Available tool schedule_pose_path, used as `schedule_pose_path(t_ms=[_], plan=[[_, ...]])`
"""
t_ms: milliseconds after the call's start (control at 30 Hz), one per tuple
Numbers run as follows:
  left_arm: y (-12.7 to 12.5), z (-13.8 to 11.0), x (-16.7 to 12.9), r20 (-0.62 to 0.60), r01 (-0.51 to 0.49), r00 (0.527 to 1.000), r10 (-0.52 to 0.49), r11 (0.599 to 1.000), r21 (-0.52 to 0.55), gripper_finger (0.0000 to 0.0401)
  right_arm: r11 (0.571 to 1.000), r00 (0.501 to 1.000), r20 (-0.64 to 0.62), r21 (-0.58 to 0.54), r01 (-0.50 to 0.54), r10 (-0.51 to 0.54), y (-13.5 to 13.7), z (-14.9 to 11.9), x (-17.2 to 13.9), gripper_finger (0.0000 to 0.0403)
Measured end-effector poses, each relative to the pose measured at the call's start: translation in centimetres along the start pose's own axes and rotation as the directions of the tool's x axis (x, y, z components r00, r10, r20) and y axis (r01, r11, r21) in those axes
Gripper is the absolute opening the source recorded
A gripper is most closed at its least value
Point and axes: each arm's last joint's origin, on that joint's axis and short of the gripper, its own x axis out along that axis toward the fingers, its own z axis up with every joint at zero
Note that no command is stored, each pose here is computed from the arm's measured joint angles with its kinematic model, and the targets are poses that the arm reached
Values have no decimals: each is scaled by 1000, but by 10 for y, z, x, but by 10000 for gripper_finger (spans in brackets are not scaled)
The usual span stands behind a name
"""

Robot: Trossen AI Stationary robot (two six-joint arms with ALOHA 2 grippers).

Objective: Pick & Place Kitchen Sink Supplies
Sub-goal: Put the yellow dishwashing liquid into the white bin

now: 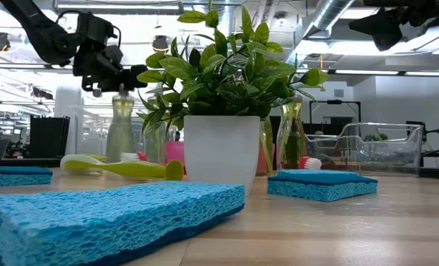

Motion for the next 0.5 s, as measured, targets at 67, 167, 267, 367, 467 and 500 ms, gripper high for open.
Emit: schedule_pose_path(t_ms=[67, 167, 267, 367, 467, 500], plan=[[-1, -4, 2, -13, -1, 1000, 1, 1000, 3, 122, 1000, 1000, 0, 0, 0, 0, 0, 0, 0, 245], [-3, -8, 4, -30, 1, 1000, -1, 1000, 13, 104, 1000, 1000, 0, -1, 0, 0, 0, 0, 0, 245], [-5, -9, 4, -32, 4, 999, -3, 1000, 25, 96, 1000, 1000, 0, -1, 0, 0, 0, 0, 0, 245], [-5, -9, 3, -34, 10, 999, -9, 1000, 26, 108, 1000, 1000, 0, -1, -1, 1, 0, 0, 0, 245], [-6, -8, 0, -38, 18, 999, -16, 999, 35, 134, 1000, 1000, 0, -1, 0, 0, 0, 0, 0, 245], [-5, -7, -1, -35, 16, 999, -15, 999, 33, 142, 1000, 1000, 0, -1, 0, 0, 0, 0, 0, 245]])
